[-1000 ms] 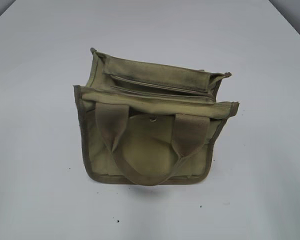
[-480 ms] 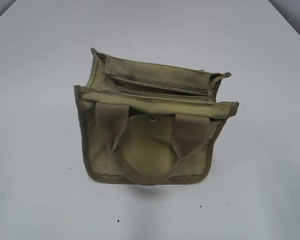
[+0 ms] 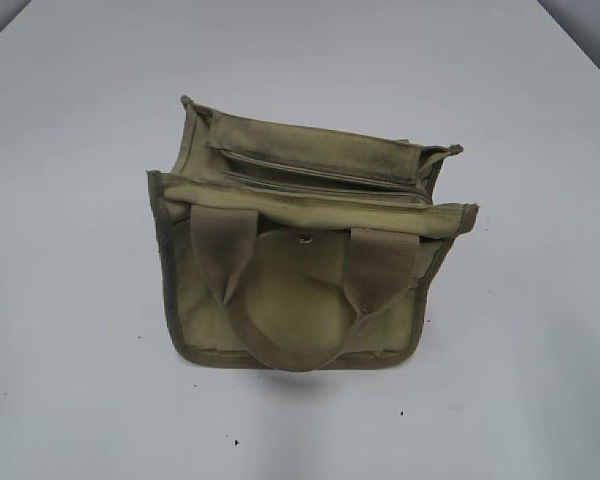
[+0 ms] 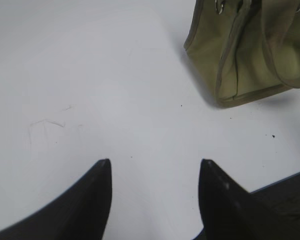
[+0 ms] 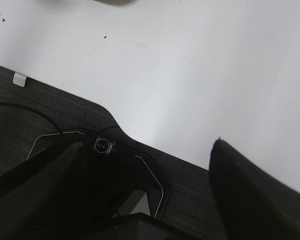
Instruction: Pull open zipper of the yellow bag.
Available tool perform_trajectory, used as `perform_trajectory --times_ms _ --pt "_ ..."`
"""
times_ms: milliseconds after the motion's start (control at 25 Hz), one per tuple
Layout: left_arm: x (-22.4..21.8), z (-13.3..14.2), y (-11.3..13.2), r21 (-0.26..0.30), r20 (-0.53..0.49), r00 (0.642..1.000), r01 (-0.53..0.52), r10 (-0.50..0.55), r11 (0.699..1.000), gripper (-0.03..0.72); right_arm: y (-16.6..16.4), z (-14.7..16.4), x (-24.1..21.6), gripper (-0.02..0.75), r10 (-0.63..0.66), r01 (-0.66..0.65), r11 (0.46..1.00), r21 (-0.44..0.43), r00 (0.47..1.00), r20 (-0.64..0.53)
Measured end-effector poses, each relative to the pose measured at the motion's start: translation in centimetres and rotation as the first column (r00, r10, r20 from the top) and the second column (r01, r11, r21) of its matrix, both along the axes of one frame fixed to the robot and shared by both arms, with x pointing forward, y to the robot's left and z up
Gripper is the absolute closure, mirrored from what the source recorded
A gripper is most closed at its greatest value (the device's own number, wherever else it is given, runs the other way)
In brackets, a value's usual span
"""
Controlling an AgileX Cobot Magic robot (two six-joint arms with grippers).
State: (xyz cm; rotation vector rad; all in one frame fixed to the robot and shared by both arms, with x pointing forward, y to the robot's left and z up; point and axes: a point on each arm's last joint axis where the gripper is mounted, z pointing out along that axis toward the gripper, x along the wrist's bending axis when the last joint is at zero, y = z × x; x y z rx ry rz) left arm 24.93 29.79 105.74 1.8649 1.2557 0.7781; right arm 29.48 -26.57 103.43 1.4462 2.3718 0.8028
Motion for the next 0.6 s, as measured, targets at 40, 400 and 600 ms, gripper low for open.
perform_trajectory --times_ms 40,400,600 --pt "0.0 0.0 0.0 0.0 0.0 1.0 0.0 0.0 1.0 0.256 0.0 0.0 0.0 0.155 0.0 0.0 1.0 0.0 1.0 0.0" --pt "0.0 0.0 0.0 0.0 0.0 1.0 -0.001 0.001 1.0 0.256 0.01 0.01 0.0 0.155 0.0 0.0 1.0 0.001 1.0 0.0" --pt "-0.04 0.0 0.09 -0.001 0.003 0.997 -0.079 0.079 0.997 0.256 -0.48 0.35 -0.48 0.155 -0.081 0.08 0.996 0.029 0.996 0.049"
